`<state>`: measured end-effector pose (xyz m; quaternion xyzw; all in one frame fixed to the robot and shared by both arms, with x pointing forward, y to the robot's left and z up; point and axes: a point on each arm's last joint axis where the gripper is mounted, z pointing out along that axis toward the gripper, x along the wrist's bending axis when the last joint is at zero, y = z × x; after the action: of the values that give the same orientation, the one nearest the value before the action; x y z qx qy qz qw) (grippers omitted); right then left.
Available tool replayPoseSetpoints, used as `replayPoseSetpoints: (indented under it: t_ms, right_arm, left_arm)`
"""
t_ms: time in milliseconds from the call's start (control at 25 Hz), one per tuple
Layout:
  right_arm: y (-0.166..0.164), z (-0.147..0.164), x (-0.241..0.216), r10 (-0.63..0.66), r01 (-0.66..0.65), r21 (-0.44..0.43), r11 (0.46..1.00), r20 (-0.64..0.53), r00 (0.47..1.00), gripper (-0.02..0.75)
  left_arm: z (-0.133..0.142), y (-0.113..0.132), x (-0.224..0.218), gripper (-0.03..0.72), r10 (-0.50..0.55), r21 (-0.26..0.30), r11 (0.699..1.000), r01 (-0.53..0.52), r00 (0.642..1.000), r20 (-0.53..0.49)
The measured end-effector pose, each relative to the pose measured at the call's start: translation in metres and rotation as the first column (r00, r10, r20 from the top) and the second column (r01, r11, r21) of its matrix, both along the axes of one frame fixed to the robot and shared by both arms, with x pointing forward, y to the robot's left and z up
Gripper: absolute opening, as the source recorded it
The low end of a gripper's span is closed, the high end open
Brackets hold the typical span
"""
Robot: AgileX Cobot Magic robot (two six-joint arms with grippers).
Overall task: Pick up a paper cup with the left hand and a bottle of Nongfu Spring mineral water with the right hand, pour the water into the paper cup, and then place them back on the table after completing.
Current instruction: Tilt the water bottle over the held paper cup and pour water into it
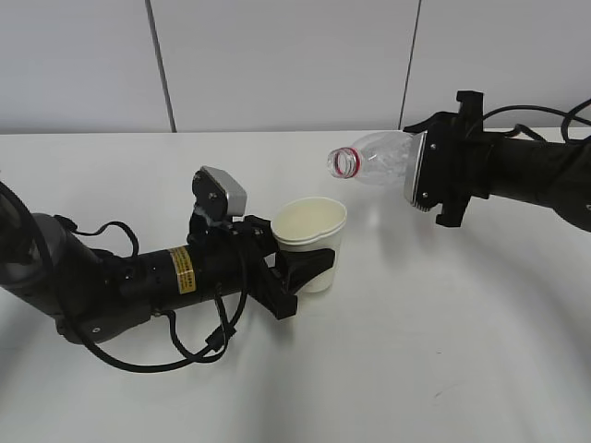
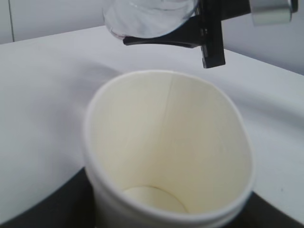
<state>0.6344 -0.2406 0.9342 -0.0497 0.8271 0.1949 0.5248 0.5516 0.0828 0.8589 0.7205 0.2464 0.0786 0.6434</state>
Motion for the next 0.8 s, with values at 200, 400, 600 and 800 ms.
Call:
replayPoseSetpoints:
  t_ms: [200, 400, 600, 800]
  right_arm:
    - [0.000, 0.000, 0.000, 0.012, -0.012, -0.028, 1.000, 0.013, 1.000, 0.455]
    - [0.000, 0.000, 0.000, 0.024, -0.023, -0.056, 0.998, 0.024, 0.999, 0.454]
    - [0.001, 0.002, 0.002, 0.031, -0.029, -0.073, 0.997, 0.034, 0.999, 0.454]
    - [0.013, 0.005, 0.002, 0.048, -0.043, -0.096, 0.995, 0.060, 0.997, 0.454]
  left_arm:
    - [0.000, 0.000, 0.000, 0.393, 0.000, 0.000, 1.000, 0.000, 1.000, 0.000]
    - [0.000, 0.000, 0.000, 0.393, 0.000, 0.000, 1.000, 0.000, 1.000, 0.000]
    - [0.000, 0.000, 0.000, 0.393, 0.000, 0.000, 1.000, 0.000, 1.000, 0.000]
    - [0.000, 0.000, 0.000, 0.393, -0.003, 0.001, 1.000, 0.003, 1.000, 0.000]
